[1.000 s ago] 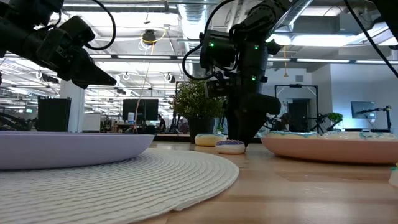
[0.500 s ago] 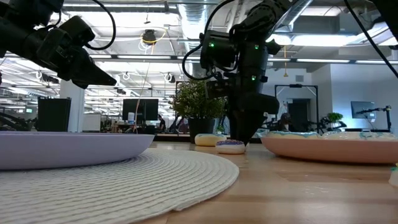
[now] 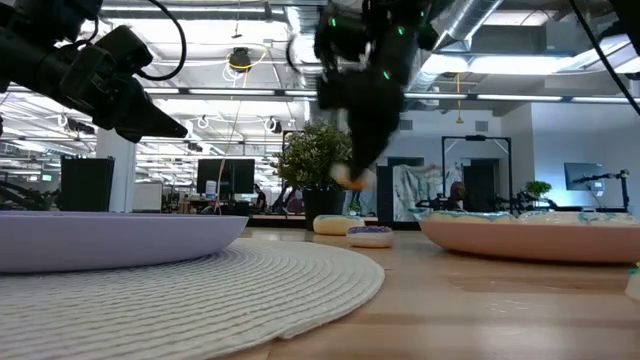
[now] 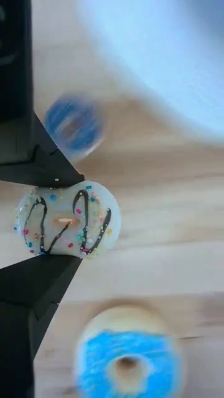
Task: Pick & Place donuts
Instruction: Put the small white donut on the violet plate
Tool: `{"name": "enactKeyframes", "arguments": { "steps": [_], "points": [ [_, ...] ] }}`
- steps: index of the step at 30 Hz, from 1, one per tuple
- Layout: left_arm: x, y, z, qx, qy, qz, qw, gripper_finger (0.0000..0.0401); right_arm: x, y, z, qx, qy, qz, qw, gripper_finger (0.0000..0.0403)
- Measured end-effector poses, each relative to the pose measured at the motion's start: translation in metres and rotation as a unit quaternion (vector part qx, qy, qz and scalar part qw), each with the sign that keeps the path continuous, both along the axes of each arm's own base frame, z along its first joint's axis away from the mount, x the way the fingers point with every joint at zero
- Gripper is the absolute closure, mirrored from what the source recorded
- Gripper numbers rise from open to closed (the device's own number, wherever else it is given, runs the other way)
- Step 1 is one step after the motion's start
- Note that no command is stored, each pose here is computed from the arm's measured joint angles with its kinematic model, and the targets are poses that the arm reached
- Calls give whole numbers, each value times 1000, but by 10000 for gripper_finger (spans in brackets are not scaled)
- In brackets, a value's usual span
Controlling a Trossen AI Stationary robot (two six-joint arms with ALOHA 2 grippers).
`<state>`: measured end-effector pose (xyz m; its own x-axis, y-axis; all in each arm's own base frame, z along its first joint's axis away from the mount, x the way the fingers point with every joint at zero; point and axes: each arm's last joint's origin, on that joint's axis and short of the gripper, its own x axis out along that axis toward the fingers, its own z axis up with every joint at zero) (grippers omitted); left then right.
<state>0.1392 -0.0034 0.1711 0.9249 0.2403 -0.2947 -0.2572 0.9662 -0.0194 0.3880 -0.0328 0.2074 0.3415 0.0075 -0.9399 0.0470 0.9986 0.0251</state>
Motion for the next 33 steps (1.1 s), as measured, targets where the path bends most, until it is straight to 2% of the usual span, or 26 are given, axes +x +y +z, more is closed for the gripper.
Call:
{"name": "enactKeyframes", "arguments": {
  "steps": [3, 6, 11, 13, 17, 20, 27, 33],
  "points": [
    [0, 0, 0, 2, 1, 5, 1000, 401, 13, 6, 12, 86, -71, -15, 994, 241],
    [0, 0, 0, 2, 2, 8, 1000, 401, 32, 19, 20, 155, -170, -3, 973, 237],
    [0, 1, -1, 4, 3, 11, 1000, 401, 57, 57, 16, 175, -271, 52, 945, 232],
    [-1, 1, -1, 9, 5, 15, 1000, 401, 62, 72, 11, 160, -282, 67, 943, 232],
    [0, 1, 0, 10, 2, 19, 1000, 401, 80, 91, 1, 97, -275, 40, 956, 232],
    [0, 1, 0, 10, 1, 19, 1000, 401, 100, 99, -4, 77, -237, 31, 968, 230],
    [0, 1, 0, 9, 2, 19, 1000, 401, 136, 107, -33, 68, -119, 29, 990, 228],
    [0, 1, 0, 9, 2, 20, 1000, 401, 150, 112, -38, 107, -105, 49, 987, 211]
  ]
}}
